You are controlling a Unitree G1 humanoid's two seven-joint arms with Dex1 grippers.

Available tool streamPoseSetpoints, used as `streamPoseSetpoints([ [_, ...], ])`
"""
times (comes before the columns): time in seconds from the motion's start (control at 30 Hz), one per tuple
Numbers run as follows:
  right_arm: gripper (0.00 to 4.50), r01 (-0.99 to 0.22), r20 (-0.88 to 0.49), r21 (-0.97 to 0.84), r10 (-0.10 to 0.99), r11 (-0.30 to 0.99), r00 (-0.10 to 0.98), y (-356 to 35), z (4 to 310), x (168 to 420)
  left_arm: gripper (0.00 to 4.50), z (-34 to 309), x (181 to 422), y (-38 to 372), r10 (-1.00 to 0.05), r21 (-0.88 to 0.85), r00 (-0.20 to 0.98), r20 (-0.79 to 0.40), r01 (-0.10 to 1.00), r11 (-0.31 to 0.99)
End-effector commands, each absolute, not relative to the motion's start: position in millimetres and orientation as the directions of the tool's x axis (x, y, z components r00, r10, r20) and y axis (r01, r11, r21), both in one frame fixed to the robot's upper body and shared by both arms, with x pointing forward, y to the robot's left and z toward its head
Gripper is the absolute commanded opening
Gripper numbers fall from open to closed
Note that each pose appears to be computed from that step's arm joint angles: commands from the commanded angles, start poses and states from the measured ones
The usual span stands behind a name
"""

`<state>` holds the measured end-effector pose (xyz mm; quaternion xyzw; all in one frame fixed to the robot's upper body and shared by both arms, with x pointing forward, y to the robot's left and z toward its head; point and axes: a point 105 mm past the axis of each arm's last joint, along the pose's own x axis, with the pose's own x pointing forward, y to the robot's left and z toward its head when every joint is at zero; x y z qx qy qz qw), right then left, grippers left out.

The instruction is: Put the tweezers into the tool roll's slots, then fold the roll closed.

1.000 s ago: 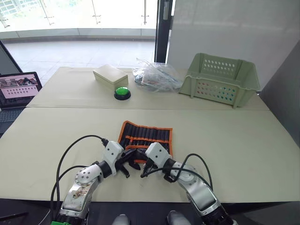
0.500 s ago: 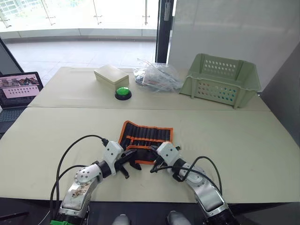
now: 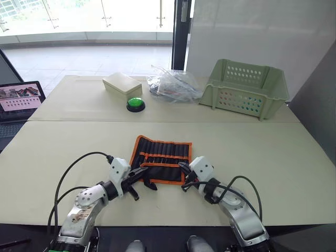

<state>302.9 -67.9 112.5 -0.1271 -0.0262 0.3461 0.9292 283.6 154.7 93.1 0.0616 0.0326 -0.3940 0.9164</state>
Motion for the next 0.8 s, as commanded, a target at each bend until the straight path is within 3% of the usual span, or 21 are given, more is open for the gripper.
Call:
streamPoseSetpoints([
  [0.03,0.0,-0.655,0.004,-0.267,0.681,0.707,0.733,-76,142,299,0.03,131,270,168,-0.762,0.14,0.647,-0.031,0.757,0.638],
  [0.17,0.0,-0.687,-0.049,-0.256,0.701,0.68,0.712,-91,148,295,0.03,158,259,191,-0.765,0.162,0.644,-0.007,0.756,0.634],
  [0.23,0.0,-0.703,-0.12,-0.238,0.698,0.67,0.706,-106,146,295,0.03,161,246,216,-0.771,0.19,0.633,-0.064,0.767,0.613],
  [0.3,0.61,-0.716,-0.169,-0.179,0.696,0.675,0.698,-116,142,295,0.0,158,236,230,-0.772,0.199,0.626,-0.114,0.776,0.599],
  [0.53,2.92,-0.745,-0.349,0.038,0.707,0.666,0.615,-122,108,292,2.17,137,216,247,-0.774,0.175,0.597,-0.212,0.802,0.571],
  [0.77,2.93,-0.672,-0.376,0.262,0.715,0.692,0.59,-117,94,304,4.5,133,215,242,-0.769,0.182,0.613,-0.181,0.789,0.587],
  [0.8,2.93,-0.667,-0.378,0.279,0.718,0.691,0.585,-116,93,304,4.5,133,215,241,-0.767,0.183,0.616,-0.178,0.787,0.589],
])
